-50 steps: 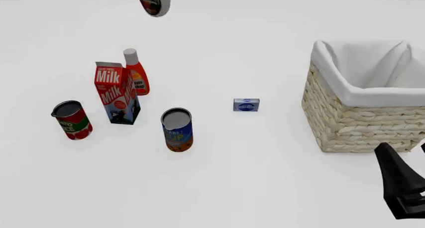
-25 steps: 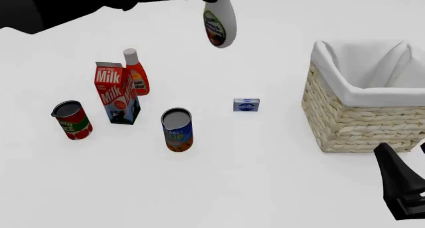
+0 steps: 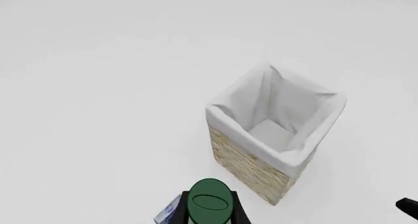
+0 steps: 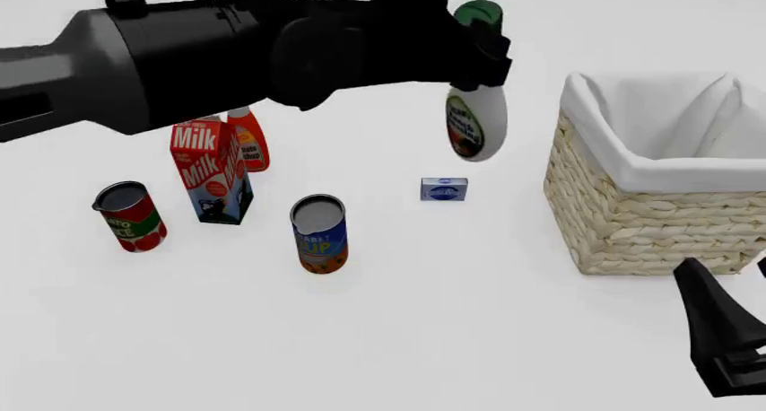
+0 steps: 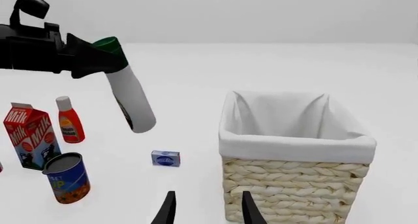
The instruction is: Pick the salad dressing and place it in the basket.
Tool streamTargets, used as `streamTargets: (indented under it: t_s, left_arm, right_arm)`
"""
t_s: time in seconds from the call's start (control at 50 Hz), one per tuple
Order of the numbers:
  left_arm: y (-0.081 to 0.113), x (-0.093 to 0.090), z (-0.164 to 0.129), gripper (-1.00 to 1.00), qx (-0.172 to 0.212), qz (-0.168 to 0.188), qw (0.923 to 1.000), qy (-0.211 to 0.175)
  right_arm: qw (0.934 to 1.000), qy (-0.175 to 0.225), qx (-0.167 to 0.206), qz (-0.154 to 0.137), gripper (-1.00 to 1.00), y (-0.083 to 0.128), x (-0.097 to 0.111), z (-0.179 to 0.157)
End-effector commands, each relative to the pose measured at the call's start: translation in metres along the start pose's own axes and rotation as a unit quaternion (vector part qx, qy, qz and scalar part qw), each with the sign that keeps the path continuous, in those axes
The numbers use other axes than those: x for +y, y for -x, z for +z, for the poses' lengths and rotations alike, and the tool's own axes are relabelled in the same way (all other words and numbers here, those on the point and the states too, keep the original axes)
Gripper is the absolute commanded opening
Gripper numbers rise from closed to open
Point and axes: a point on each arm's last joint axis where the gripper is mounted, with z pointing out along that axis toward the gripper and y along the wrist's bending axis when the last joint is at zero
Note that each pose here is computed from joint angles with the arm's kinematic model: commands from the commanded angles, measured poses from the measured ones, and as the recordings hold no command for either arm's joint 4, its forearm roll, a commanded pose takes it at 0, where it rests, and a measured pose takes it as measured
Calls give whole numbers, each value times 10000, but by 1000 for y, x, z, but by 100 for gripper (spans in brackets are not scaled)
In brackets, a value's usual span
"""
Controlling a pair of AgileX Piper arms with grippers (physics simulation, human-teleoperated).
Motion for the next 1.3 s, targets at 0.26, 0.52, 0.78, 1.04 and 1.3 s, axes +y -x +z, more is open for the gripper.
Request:
streamTargets:
  t_s: [0.26, 0.52, 0.78, 1.04, 1.3]
  left_arm:
    - [-10, -20, 2, -100, 49, 211, 9995, -234]
    - [-8, -24, -1, -100, 32, 247, 9993, -281]
    - [-9, -34, -4, -100, 34, 276, 9988, -401]
    - [-7, -40, -7, -100, 40, 297, 9984, -479]
    - [-4, -44, -10, -100, 25, 311, 9982, -521]
  right_arm:
    - [9987, 343, 98, -358, 100, 11, 4, 1]
    - [9925, 905, 353, -743, 100, 43, 15, 26]
    - [9863, 1317, 515, -848, 100, 66, 29, 57]
    - [9813, 1556, 458, -1033, 100, 69, 40, 76]
    - [9795, 1636, 376, -1114, 100, 71, 45, 86]
